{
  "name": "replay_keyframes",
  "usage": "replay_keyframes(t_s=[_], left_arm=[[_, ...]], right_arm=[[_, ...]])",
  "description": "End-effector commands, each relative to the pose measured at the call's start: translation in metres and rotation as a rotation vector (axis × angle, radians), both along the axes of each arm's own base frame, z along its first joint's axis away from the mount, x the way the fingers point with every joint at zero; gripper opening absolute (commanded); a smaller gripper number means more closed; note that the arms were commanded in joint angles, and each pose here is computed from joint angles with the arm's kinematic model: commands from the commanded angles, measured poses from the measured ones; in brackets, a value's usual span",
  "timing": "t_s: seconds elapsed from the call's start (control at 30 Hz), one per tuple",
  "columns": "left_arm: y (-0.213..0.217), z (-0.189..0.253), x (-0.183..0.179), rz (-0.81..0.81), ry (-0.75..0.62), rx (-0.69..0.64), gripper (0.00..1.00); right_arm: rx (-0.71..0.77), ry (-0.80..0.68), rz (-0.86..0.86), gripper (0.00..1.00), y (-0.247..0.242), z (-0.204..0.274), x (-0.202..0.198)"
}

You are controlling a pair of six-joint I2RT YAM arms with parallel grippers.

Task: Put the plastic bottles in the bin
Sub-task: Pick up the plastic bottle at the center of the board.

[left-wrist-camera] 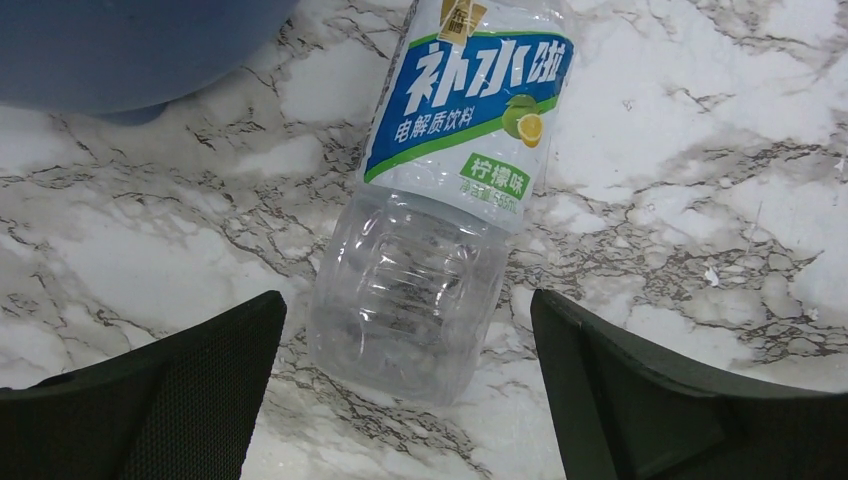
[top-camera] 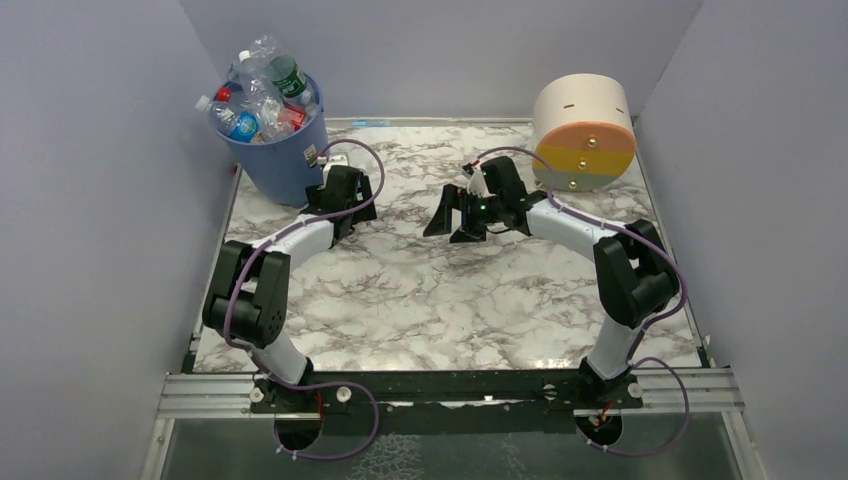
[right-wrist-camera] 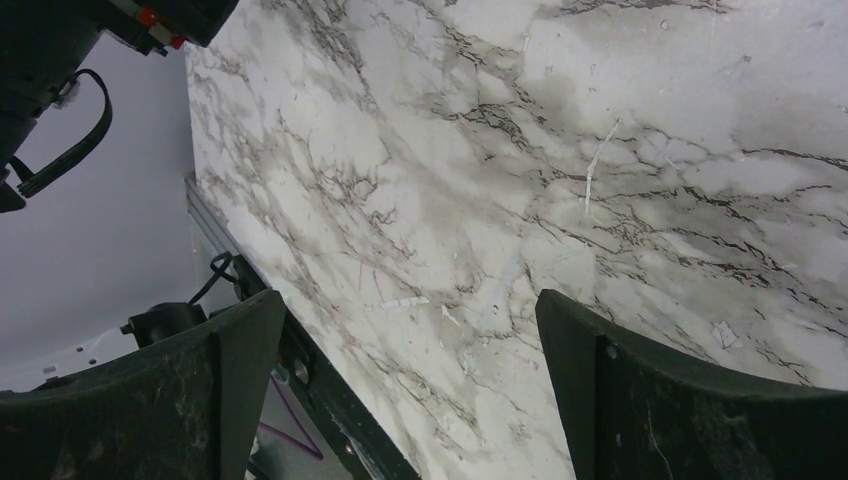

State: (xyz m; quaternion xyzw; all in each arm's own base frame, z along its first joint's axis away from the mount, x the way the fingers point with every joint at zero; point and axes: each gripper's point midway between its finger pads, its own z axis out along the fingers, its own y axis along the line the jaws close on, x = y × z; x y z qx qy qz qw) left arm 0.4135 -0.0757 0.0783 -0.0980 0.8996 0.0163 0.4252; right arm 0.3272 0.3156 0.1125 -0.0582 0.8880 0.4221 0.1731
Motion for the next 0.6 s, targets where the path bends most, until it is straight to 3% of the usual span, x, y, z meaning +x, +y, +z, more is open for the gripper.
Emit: replay_keyframes(t_s=[0.0,0.3,0.57], left_arm=[[0.001,0.001,0.015,-0.003,-0.03,0.025,0.99],[-0.002,-0.018,0.018,-0.019,-0.011,0.031,0.99],[-0.006,-0.018,0.017,-0.025,-0.018,0.002,0.86]], right_arm=[[0.048,-0.05,0.01,1.0,0.002,0.023,0.002],[0.05,-0.058,0.021,1.0,0.003,0.027,0.003],[0.057,-0.058,0.024,1.0,0.004,0.028,0.004]])
